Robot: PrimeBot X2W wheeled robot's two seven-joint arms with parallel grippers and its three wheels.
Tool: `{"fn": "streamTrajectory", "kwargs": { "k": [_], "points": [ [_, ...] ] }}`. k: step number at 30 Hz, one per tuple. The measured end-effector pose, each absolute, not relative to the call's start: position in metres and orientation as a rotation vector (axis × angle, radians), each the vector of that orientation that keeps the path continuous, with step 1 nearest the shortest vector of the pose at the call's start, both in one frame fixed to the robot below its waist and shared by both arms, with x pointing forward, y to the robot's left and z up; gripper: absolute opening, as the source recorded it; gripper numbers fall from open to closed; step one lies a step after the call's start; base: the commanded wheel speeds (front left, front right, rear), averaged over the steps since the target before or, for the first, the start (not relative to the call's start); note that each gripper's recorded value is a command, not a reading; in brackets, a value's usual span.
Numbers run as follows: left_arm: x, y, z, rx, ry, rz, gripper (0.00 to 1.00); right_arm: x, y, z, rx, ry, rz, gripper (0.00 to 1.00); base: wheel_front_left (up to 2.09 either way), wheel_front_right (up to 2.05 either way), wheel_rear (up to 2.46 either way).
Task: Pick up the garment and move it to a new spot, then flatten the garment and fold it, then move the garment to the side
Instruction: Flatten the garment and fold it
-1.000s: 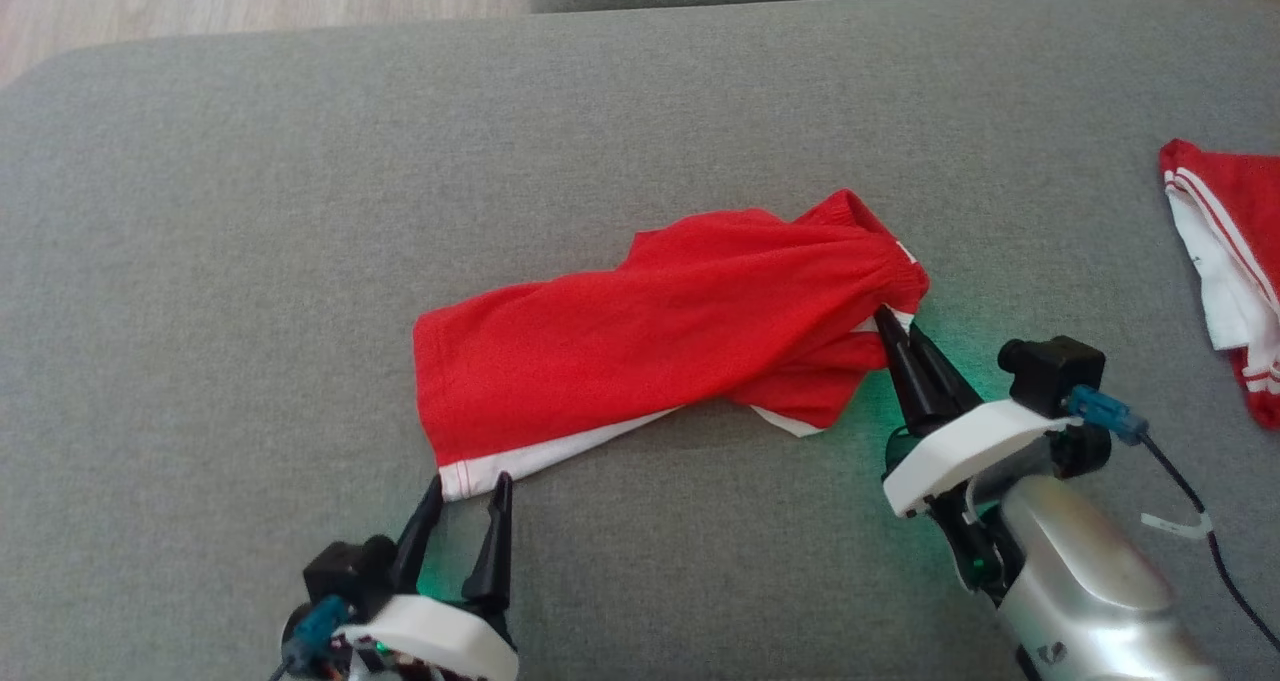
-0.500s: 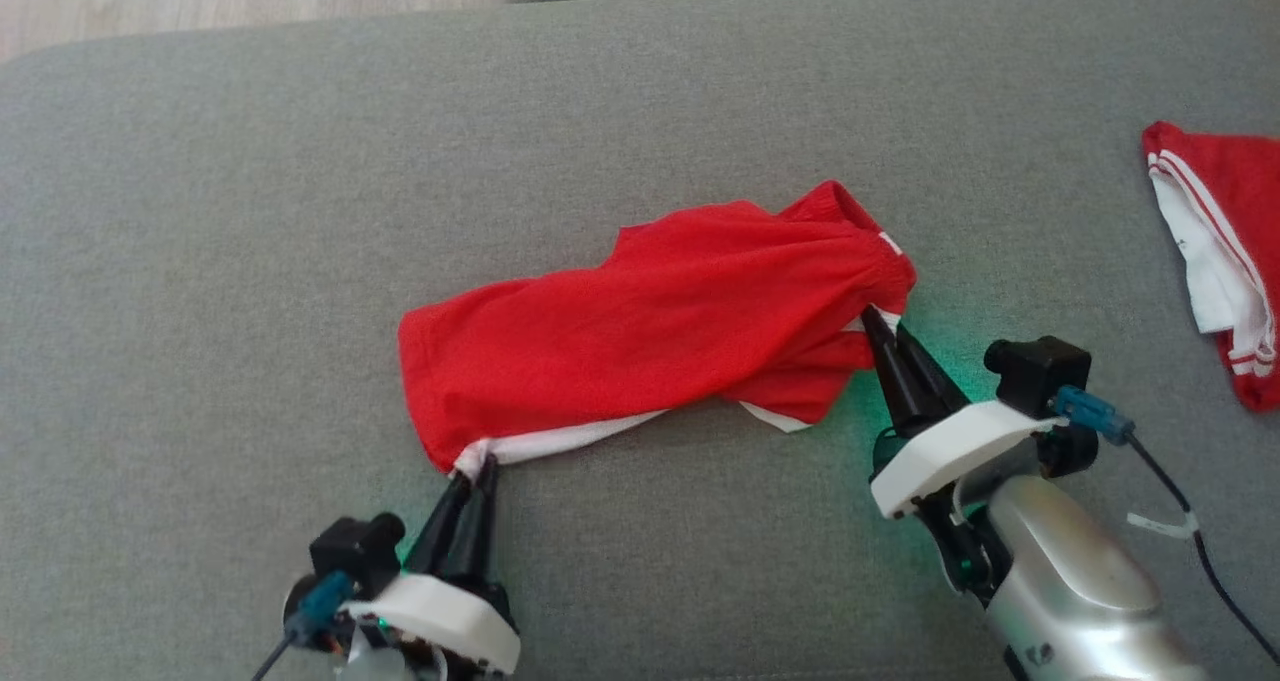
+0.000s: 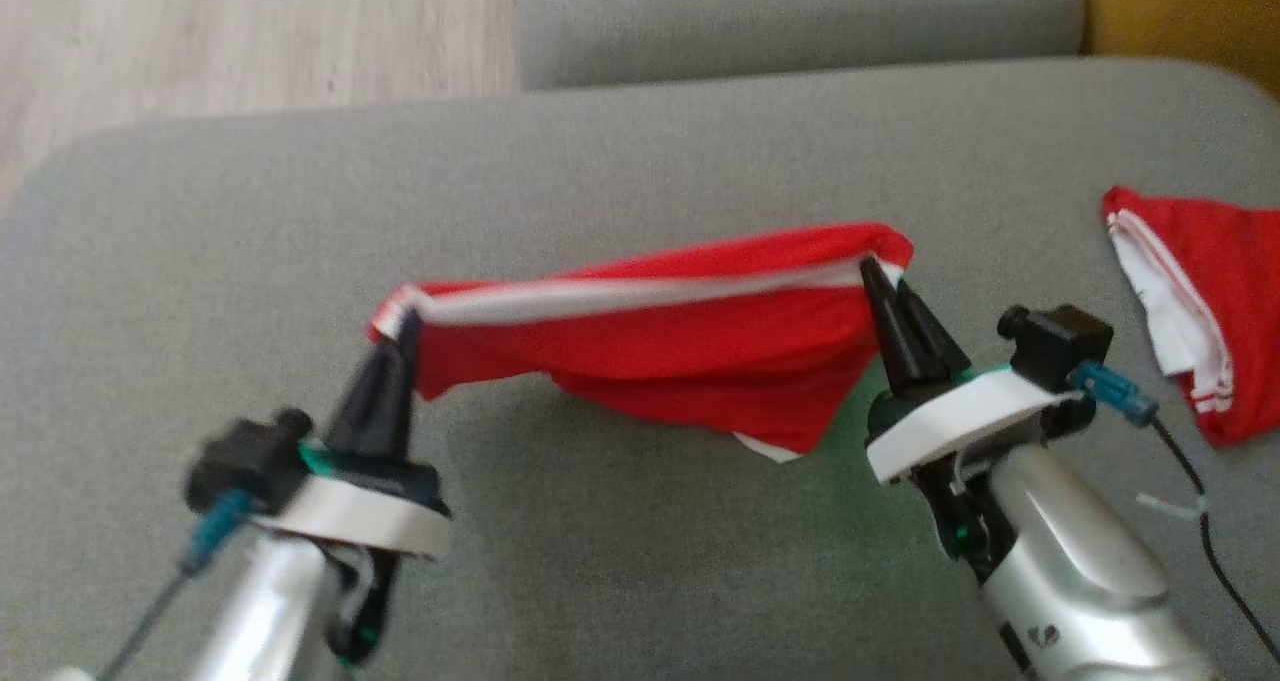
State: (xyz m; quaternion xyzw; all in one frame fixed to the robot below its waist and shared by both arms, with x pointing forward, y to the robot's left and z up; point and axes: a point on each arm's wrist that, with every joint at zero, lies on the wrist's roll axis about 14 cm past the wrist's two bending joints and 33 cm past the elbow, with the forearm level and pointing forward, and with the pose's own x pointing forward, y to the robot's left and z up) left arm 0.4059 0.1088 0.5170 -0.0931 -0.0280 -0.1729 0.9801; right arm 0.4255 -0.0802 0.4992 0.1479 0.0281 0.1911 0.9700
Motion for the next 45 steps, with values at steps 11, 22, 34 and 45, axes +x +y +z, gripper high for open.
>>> {"fn": "streamTrajectory", "kwargs": {
  "k": [11, 22, 34, 45],
  "points": [
    [0.427, 0.136, 0.693, 0.031, -0.496, -0.396, 0.0, 0.444, -0.076, 0.686, 0.181, -0.406, 0.514, 0.0, 0.0, 0.0, 0.0],
    [0.52, 0.139, 0.7, 0.103, -0.407, -0.367, 0.0, 0.53, -0.074, 0.713, -0.013, -0.389, 0.486, 0.0, 0.0, 0.0, 0.0],
    [0.554, 0.133, 0.713, 0.042, -0.525, -0.307, 0.0, 0.594, -0.079, 0.695, -0.057, -0.399, 0.404, 0.0, 0.0, 0.0, 0.0],
    [0.432, 0.114, 0.464, -0.181, 0.094, -0.264, 0.0, 0.468, -0.083, 0.449, 0.139, 0.189, 0.387, 0.0, 0.0, 0.0, 0.0]
  ]
}}
